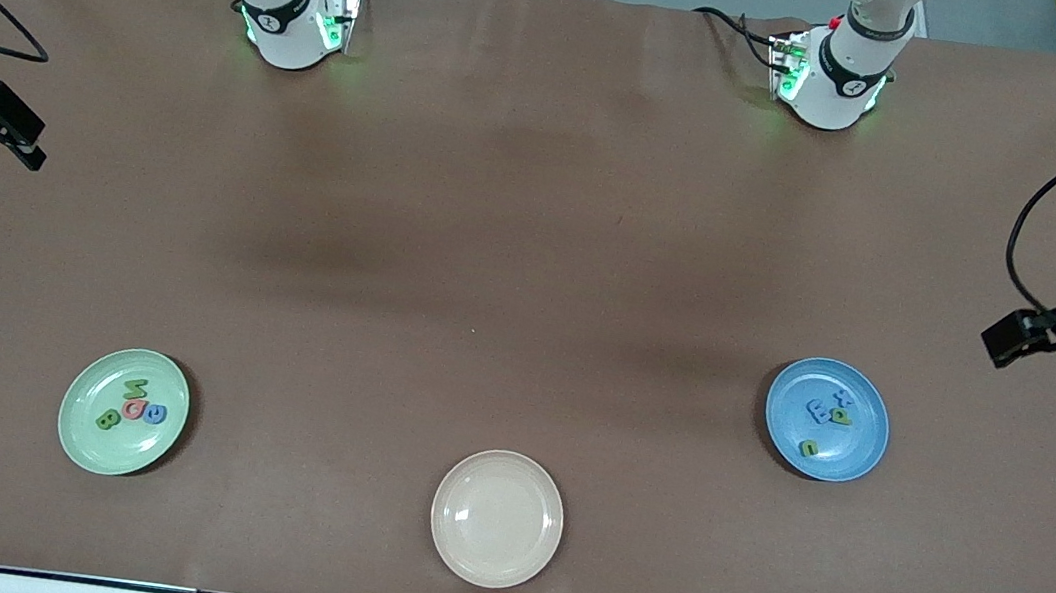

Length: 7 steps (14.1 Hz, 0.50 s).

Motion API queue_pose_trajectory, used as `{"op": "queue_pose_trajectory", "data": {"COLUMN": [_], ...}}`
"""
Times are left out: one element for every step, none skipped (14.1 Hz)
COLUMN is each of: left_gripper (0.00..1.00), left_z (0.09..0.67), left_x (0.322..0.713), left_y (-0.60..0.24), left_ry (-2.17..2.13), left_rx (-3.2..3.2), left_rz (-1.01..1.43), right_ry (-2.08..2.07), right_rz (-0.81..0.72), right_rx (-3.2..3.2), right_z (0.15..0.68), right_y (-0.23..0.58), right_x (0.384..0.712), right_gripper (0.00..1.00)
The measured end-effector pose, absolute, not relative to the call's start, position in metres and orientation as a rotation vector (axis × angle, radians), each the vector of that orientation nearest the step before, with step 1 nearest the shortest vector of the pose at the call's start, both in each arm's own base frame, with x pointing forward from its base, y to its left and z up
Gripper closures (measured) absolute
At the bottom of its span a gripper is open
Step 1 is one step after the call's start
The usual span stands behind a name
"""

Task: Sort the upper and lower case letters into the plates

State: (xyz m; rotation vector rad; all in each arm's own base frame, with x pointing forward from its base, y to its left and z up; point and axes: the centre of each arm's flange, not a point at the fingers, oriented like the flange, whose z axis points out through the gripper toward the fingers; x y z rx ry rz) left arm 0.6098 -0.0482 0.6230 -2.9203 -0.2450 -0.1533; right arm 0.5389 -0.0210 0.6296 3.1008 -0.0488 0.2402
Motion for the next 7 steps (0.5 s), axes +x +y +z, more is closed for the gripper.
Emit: {"op": "queue_pose_trajectory", "data": {"left_gripper": [0.0,0.0,0.0,0.0,0.0,0.0,0.0], "left_z": [0.634,0.642,0.649,0.654,0.657,0.66,0.661], "left_x": [0.601,0.592,0.585,0.577,0.57,0.564,0.559], "left_y": [-0.046,-0.041,-0.033,-0.026,-0.024,-0.026,-0.03], "left_ry": [-0.229,-0.23,-0.235,-0.225,-0.215,-0.21,-0.205], "left_rx": [-2.941,-2.983,-3.022,-3.043,-3.051,-3.057,-3.072], "left_rz": [-0.137,-0.115,-0.096,-0.085,-0.079,-0.069,-0.05], "right_ry": [-0.045,-0.045,-0.045,-0.047,-0.048,-0.048,-0.047], "right_rz": [0.234,0.224,0.214,0.203,0.2,0.198,0.197], "right_rx": [3.102,3.103,3.104,3.105,3.105,3.105,3.105], "right_z": [0.632,0.636,0.643,0.649,0.654,0.656,0.657], "right_y": [-0.019,-0.017,-0.017,-0.017,-0.017,-0.017,-0.016], "right_x": [0.538,0.536,0.532,0.529,0.527,0.525,0.525], "right_gripper": [0.0,0.0,0.0,0.0,0.0,0.0,0.0]}}
